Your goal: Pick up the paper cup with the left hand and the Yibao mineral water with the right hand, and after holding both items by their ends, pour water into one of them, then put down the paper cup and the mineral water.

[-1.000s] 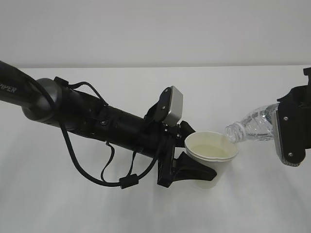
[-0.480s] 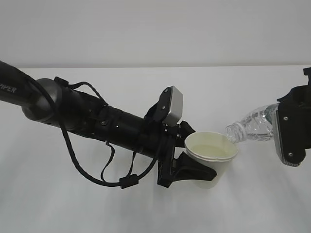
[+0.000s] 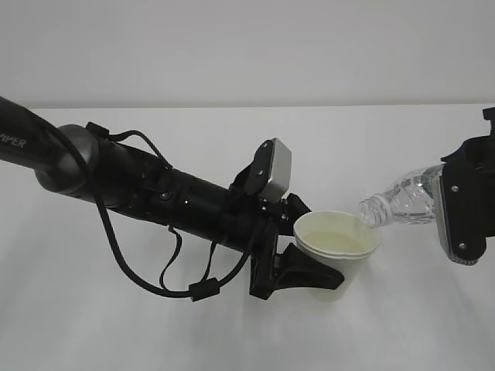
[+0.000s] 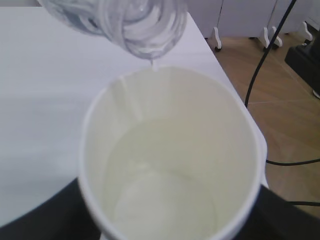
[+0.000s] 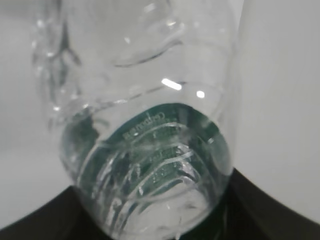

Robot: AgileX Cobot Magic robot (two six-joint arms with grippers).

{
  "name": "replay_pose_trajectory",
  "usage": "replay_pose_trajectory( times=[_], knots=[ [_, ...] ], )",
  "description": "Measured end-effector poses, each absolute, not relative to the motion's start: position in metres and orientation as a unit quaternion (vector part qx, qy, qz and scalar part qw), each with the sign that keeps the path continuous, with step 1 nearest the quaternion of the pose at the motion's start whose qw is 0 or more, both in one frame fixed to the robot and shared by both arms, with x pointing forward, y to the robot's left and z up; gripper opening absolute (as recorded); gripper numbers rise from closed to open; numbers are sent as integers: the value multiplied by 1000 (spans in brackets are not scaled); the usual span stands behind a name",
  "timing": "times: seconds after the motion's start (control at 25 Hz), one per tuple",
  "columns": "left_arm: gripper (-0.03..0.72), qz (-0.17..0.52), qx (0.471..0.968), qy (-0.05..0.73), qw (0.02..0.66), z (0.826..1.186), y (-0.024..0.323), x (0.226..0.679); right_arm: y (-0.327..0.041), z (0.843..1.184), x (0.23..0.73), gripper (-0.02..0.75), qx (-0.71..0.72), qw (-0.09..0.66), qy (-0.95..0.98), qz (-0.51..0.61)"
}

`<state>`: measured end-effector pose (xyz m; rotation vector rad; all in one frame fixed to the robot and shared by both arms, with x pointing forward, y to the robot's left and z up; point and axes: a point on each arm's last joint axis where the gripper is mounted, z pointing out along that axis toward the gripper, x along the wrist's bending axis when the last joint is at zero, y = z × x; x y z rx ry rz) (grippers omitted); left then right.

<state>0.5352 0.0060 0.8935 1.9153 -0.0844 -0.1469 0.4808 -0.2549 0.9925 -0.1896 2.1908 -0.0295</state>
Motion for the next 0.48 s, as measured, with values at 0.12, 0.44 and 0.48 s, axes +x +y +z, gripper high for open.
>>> replay_pose_trajectory(
  times=[0.12,0.44,0.48],
  knots=[
    [477,-62,817,-36,572,893,6,535,-255,993,481,430,-77,454,888,-12],
    [477,-63,817,-37,571,893,6,535,-255,993,481,430,-77,454,888,-12],
    [477,-63,817,-37,571,893,6,535,-255,993,481,430,-77,454,888,-12]
  ],
)
